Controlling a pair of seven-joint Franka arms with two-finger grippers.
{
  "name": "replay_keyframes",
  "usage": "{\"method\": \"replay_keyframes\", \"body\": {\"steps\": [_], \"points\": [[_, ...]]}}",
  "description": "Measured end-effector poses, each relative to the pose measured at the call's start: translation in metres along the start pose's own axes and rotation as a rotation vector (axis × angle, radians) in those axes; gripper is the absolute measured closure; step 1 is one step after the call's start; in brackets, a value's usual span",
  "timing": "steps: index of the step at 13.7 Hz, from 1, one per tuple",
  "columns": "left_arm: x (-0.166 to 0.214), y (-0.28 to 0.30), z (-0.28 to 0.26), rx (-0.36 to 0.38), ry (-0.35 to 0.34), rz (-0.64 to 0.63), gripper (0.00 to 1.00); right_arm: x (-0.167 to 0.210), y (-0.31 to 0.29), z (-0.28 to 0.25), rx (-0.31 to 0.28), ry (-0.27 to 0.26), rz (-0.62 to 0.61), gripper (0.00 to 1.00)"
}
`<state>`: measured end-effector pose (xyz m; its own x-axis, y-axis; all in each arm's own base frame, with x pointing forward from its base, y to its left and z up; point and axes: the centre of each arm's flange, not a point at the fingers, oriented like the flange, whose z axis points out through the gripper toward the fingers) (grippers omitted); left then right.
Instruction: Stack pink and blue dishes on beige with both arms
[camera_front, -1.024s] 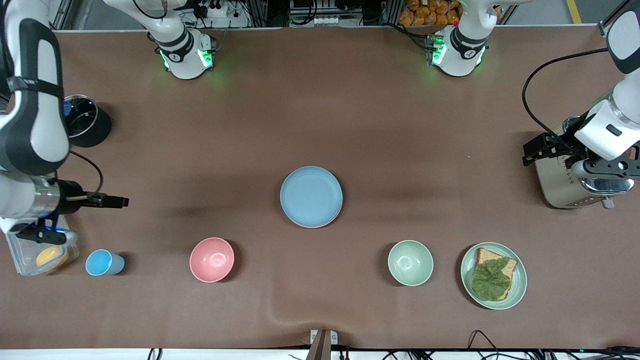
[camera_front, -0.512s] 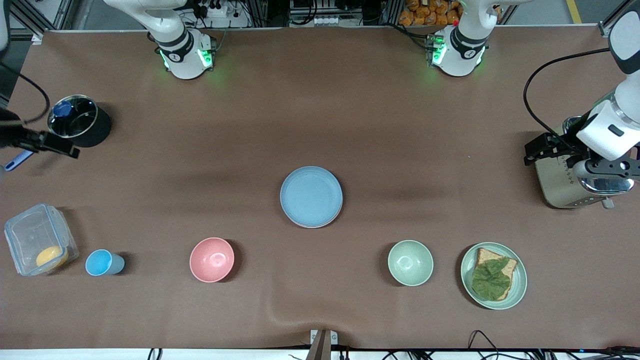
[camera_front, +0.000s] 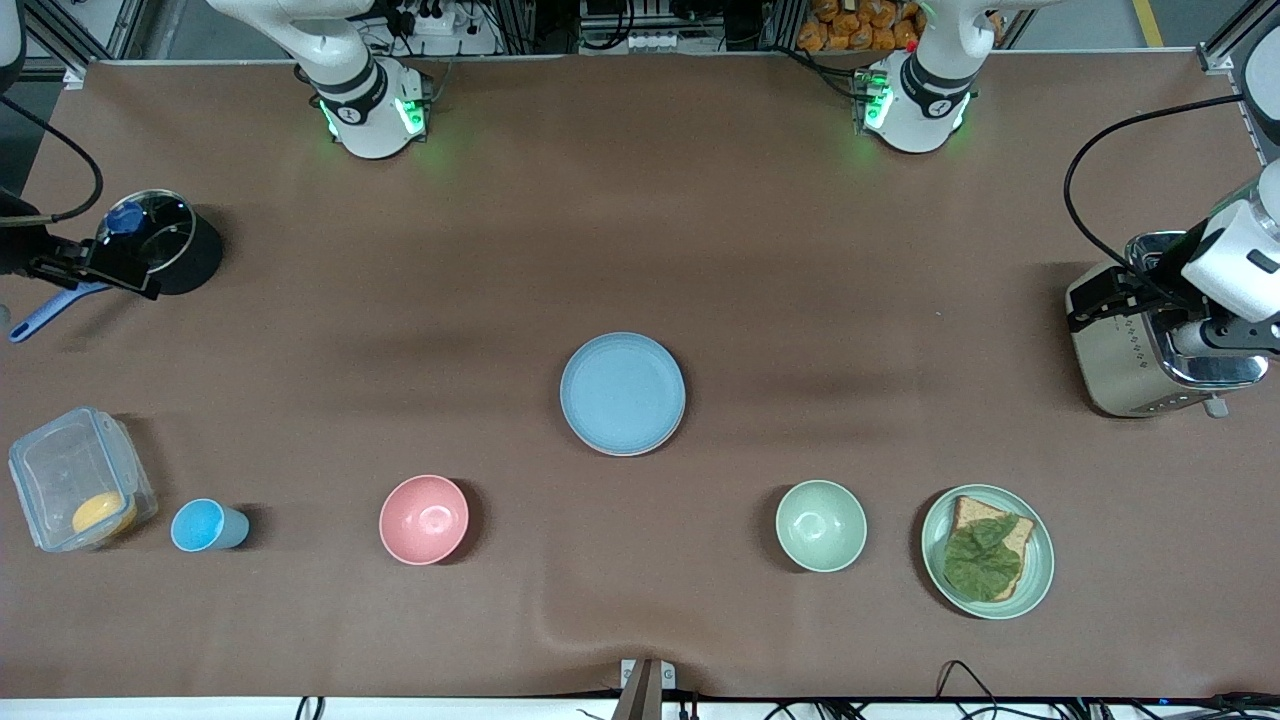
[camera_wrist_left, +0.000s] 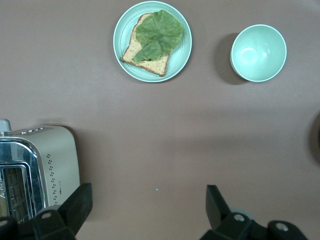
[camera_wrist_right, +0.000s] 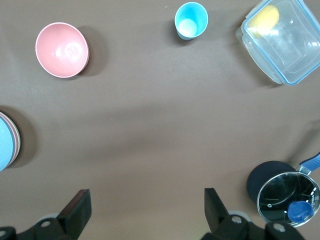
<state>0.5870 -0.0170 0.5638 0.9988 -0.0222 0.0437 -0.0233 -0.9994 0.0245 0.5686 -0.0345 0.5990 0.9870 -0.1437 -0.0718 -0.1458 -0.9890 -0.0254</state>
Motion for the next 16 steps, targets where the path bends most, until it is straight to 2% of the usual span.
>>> {"method": "replay_keyframes", "body": {"steps": [16], "points": [[-0.001,-0.005,-0.002,0.0,-0.006,-0.009,0.0,0.004,-0.025,0.011,-0.006,-0.012,-0.043,0.0]]}}
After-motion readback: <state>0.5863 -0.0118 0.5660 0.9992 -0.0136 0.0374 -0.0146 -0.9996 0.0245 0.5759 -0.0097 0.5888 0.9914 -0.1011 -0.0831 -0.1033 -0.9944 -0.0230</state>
